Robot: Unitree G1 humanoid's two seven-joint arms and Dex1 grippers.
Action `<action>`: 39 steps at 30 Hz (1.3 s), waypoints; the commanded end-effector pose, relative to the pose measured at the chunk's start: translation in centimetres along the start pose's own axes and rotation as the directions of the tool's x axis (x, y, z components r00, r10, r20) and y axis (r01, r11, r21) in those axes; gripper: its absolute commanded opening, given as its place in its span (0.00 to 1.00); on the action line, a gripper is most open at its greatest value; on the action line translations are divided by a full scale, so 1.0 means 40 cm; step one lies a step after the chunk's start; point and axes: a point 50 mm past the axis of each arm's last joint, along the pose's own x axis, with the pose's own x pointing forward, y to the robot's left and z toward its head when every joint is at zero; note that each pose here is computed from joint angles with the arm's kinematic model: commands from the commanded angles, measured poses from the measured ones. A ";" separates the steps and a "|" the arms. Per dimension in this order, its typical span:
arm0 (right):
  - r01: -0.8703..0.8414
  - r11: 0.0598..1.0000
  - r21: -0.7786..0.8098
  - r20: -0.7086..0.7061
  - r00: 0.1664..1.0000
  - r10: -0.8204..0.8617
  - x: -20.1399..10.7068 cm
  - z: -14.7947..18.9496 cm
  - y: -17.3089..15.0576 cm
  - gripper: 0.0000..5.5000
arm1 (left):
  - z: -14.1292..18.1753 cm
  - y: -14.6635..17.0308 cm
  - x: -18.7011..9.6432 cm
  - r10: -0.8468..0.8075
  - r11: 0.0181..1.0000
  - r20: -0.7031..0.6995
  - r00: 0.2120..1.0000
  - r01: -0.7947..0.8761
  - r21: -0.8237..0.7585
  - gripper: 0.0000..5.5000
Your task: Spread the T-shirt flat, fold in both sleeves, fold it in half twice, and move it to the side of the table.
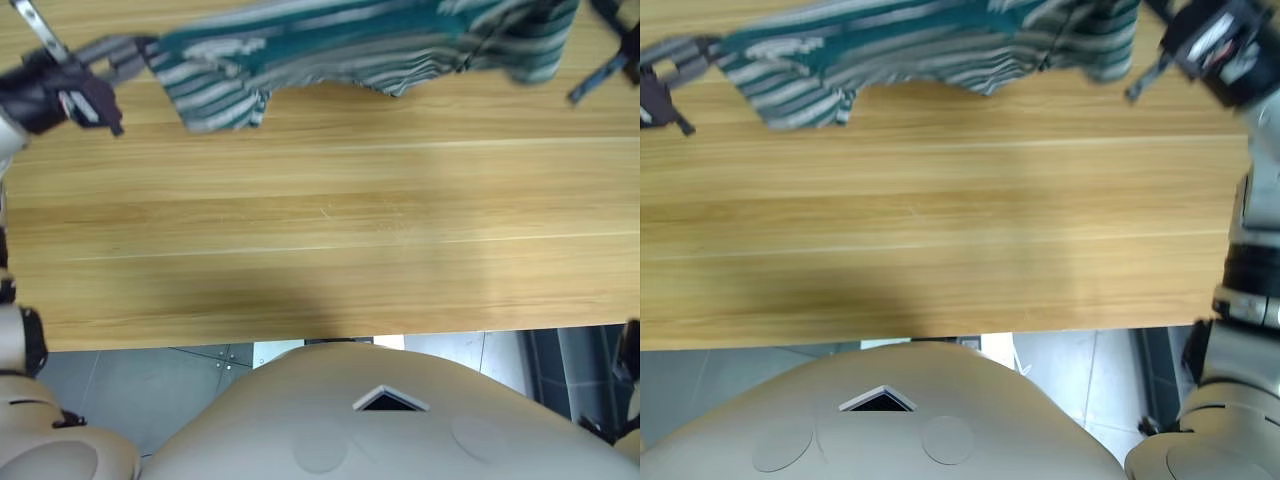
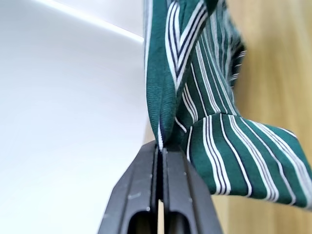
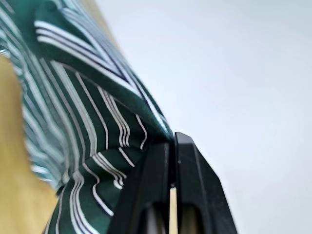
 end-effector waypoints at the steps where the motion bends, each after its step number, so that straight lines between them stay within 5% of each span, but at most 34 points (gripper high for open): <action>1: -0.287 0.955 -0.066 0.091 0.952 0.293 -0.105 0.077 0.083 0.01 | 0.101 -0.027 -0.058 -0.087 0.996 0.185 0.979 0.089 0.000 0.00; 5: -0.282 0.958 -0.057 0.292 0.913 0.286 -0.190 0.146 0.053 0.01 | 0.199 -0.027 -0.110 -0.048 0.999 0.389 0.920 0.052 0.001 0.00; 12: -0.261 0.964 -0.039 0.612 0.756 0.229 -0.304 0.254 0.007 0.01 | 0.322 0.078 -0.182 0.182 0.983 0.705 0.685 -0.116 -0.141 0.00; 15: -0.312 0.950 -0.013 0.619 0.743 0.253 -0.323 0.264 0.014 0.01 | 0.269 0.124 -0.141 0.230 0.973 0.624 0.746 -0.160 -0.167 0.00; 18: -0.441 0.894 0.079 0.578 0.751 0.319 -0.322 0.242 0.050 0.01 | 0.164 0.139 -0.021 0.213 0.977 0.418 0.883 -0.187 -0.102 0.00; 21: -0.561 0.815 0.147 0.347 0.801 0.489 -0.124 0.054 0.041 0.01 | 0.040 0.094 0.117 -0.048 0.995 0.191 0.980 0.064 -0.077 0.00; 23: -0.530 0.811 0.247 0.022 0.840 0.542 0.061 -0.098 0.005 0.01 | -0.035 0.108 0.202 -0.178 0.972 0.013 0.984 0.178 -0.153 0.00; 25: -0.286 0.924 0.252 -0.303 0.884 0.356 0.239 -0.149 -0.112 0.01 | -0.080 0.206 0.269 -0.123 0.978 -0.243 0.962 0.076 -0.195 0.00; 26: -0.036 0.988 0.150 -0.441 0.892 0.100 0.290 -0.141 -0.208 0.01 | -0.083 0.285 0.277 0.012 0.987 -0.365 0.931 -0.070 -0.145 0.00; 27: 0.450 0.890 0.069 -0.436 0.816 -0.379 0.287 -0.080 -0.387 0.01 | -0.048 0.450 0.244 0.394 0.887 -0.434 0.810 -0.459 -0.051 0.00; 28: 0.760 0.641 0.109 -0.370 0.629 -0.684 0.238 -0.001 -0.535 0.01 | 0.023 0.610 0.159 0.740 0.579 -0.372 0.561 -0.812 -0.072 0.00; 29: 0.890 0.425 0.166 -0.287 0.456 -0.843 0.172 0.077 -0.637 0.01 | 0.091 0.715 0.049 0.915 0.212 -0.285 0.286 -0.941 -0.262 0.00; 30: 0.934 0.308 0.181 -0.177 0.340 -0.924 0.112 0.142 -0.698 0.01 | 0.145 0.765 -0.048 0.978 0.009 -0.189 0.088 -0.923 -0.385 0.00; 31: 0.946 0.287 0.151 -0.082 0.302 -0.950 0.075 0.180 -0.720 0.01 | 0.178 0.779 -0.109 0.996 -0.047 -0.086 -0.012 -0.907 -0.419 0.00; 32: 0.948 0.304 0.099 0.005 0.305 -0.952 0.051 0.194 -0.714 0.01 | 0.191 0.772 -0.135 1.000 -0.021 0.005 -0.025 -0.923 -0.383 0.00; 34: 0.919 0.395 -0.004 0.113 0.393 -0.913 0.024 0.169 -0.640 0.01 | 0.176 0.723 -0.150 0.993 0.044 0.121 0.017 -0.973 -0.226 0.00; 36: 0.798 0.577 -0.176 0.086 0.596 -0.798 0.011 0.082 -0.479 0.01 | 0.129 0.636 -0.159 0.981 0.072 0.191 0.037 -0.981 -0.178 0.00; 38: 0.580 0.782 -0.229 -0.065 0.792 -0.607 0.000 -0.018 -0.280 0.01 | 0.079 0.510 -0.085 0.933 0.279 0.249 0.259 -0.959 -0.050 0.00; 39: 0.478 0.864 -0.157 -0.149 0.854 -0.499 -0.010 -0.060 -0.189 0.01 | 0.049 0.419 -0.023 0.851 0.480 0.243 0.465 -0.877 -0.003 0.00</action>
